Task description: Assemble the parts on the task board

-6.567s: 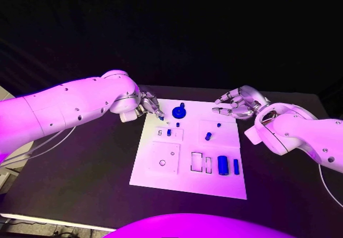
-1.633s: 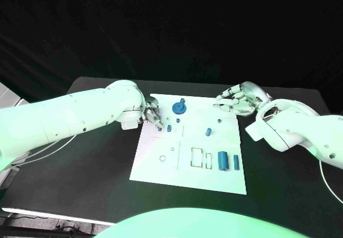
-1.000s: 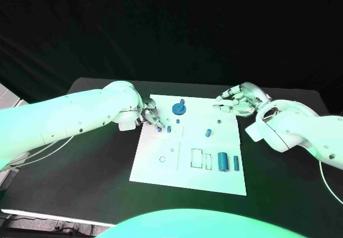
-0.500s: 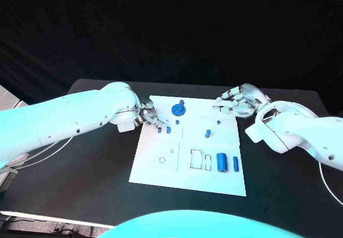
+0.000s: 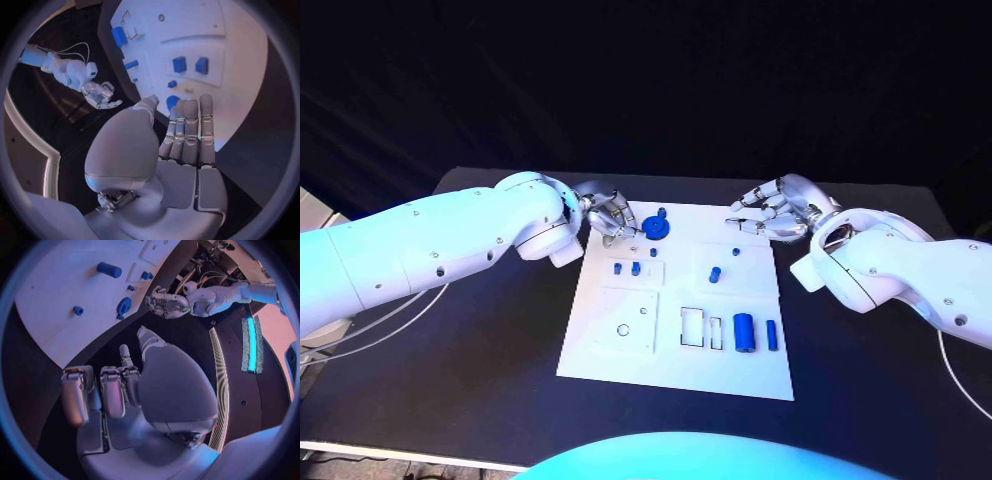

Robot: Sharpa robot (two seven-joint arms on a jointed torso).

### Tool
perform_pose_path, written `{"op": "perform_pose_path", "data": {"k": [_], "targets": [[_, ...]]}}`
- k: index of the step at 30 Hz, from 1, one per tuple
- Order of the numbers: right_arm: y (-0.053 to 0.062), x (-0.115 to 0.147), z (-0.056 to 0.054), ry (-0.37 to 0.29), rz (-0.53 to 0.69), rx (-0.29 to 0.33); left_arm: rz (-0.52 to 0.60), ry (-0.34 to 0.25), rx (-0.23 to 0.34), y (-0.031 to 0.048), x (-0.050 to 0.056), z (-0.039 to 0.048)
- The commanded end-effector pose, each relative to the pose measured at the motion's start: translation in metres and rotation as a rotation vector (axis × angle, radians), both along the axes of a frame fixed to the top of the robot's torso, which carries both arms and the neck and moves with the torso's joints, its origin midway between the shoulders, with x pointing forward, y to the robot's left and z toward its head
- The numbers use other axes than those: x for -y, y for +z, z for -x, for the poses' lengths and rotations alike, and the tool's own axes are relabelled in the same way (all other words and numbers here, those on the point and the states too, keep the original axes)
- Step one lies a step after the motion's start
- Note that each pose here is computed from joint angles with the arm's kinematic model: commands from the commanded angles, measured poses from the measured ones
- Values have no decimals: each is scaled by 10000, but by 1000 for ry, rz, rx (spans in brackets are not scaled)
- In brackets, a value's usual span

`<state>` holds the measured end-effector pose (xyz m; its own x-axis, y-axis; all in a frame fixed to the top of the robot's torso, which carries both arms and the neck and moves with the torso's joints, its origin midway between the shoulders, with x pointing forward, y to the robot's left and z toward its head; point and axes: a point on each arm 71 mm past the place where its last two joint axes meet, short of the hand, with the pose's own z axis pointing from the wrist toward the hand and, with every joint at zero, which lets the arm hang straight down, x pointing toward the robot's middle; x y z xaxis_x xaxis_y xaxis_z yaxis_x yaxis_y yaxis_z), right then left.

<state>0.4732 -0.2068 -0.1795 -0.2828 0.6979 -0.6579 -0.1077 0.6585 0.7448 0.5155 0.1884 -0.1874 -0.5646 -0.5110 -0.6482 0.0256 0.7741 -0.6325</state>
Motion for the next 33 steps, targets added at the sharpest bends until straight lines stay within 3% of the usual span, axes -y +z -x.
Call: {"op": "perform_pose_path", "data": {"k": [1,6,12,20,33], "targets": [[8,-3,3,10,-3,16,185,-50,248,204,128,-13],[6,-5,2,12,-5,15,117,-170,379,199,261,39],[4,-17,0,14,-6,17,2,-270,449,98,380,65],[13,-24,-3,11,-15,34,-179,-346,443,-48,450,21],[33,-34,-10,7,-31,61,-304,-364,368,-231,506,-12]]}}
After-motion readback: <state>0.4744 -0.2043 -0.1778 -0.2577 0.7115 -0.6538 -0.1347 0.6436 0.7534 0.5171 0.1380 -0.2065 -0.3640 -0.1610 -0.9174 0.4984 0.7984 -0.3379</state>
